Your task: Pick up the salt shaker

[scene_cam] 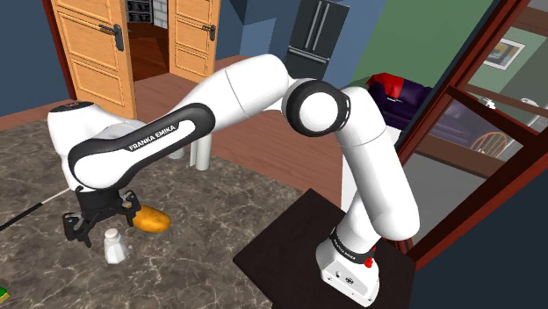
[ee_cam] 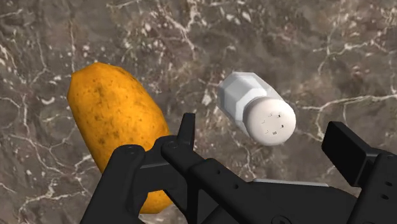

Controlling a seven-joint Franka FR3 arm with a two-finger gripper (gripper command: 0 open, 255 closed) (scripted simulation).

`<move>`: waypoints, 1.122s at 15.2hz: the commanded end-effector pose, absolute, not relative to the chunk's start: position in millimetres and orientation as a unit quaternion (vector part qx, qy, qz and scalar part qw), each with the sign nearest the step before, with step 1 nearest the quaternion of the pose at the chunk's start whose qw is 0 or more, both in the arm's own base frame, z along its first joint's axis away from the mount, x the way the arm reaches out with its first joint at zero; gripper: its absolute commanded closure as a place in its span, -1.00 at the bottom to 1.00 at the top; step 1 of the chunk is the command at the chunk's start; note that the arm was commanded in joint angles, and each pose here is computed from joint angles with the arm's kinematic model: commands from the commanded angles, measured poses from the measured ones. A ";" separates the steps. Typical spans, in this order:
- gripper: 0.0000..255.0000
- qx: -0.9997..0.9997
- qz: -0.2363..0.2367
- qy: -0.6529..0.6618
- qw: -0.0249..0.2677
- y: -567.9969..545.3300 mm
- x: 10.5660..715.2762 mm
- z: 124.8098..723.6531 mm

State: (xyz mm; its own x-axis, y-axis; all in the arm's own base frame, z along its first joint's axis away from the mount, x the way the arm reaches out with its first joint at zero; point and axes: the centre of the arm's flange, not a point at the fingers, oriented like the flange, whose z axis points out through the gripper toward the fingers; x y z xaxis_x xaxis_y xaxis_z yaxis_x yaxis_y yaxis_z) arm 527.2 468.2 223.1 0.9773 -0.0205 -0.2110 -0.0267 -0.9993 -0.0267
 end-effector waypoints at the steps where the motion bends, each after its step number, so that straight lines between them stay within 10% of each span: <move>1: -1.00 -0.994 0.106 0.012 0.015 468.5 526.8 212.9; 4: -1.00 -0.994 0.106 0.012 0.015 468.4 526.8 204.5; 5: 1.00 -0.994 0.106 0.012 0.015 468.8 526.2 204.5; 17: 1.00 -0.994 0.106 0.012 0.015 468.4 526.7 220.4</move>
